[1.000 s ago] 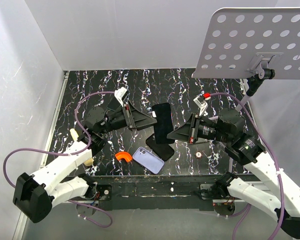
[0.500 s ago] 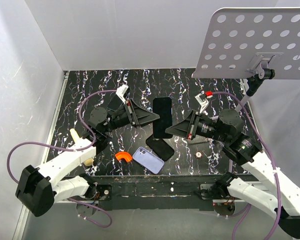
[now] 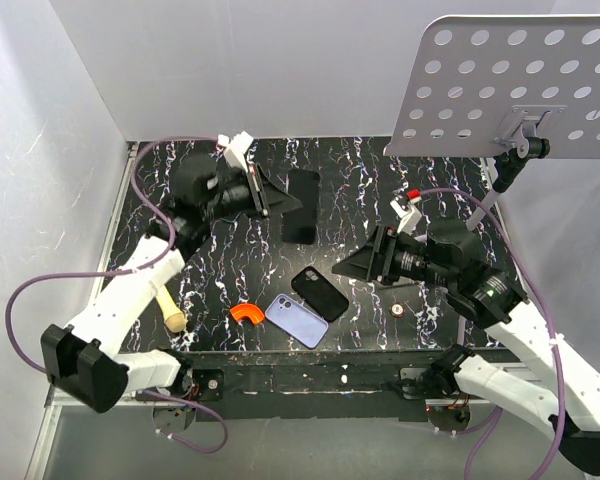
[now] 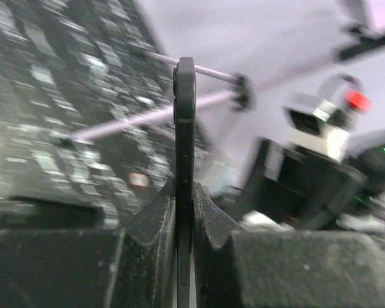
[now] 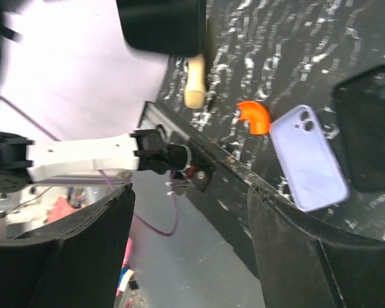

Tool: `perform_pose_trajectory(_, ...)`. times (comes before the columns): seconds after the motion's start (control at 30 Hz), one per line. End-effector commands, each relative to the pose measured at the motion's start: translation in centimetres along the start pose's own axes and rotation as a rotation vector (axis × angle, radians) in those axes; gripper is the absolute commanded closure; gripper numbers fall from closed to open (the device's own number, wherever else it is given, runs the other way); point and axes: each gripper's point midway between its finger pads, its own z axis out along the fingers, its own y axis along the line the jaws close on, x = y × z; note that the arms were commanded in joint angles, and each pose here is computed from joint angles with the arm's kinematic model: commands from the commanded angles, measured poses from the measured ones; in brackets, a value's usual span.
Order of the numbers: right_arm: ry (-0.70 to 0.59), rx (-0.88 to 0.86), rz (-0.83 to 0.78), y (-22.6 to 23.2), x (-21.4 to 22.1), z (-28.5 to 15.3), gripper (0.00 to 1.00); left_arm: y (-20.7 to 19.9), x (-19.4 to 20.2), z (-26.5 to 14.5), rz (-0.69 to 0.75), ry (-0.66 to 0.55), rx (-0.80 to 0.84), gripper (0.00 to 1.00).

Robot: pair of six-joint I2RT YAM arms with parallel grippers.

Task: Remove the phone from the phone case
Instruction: Place the phone at the center of the board.

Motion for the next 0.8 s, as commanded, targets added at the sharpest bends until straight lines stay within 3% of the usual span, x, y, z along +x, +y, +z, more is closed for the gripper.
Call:
perform_pose_trajectory(0.0,-0.039,0.143,-0.085,-2.0,0.1,-2.8,0.24,11.5,0.6,-5.0,0.308,0.244,-0.607,1.0)
perform_pose_trajectory(0.13,-0.057,0.142,-0.091,-2.2,0.5,-3.8,0.25,18.5,-0.3,-5.4,0.403,0.385,-0.836,1.0)
perform_pose_trajectory(0.23,-0.045,0.137,-0.087,-1.9,0.7,-4.0,0.26,22.5,-0.8,-4.4,0.435,0.476,-0.915,1.0)
perform_pose_trajectory(0.47,-0.049,0.119,-0.066,-1.5,1.1,-4.8,0.27,27.5,-0.7,-1.1,0.521,0.67,-0.746,1.0)
perform_pose_trajectory(0.77,-0.05,0.124,-0.041,-1.7,1.4,-5.0,0.28,31.2,-5.8,-0.7,0.372,0.561,-0.633,1.0)
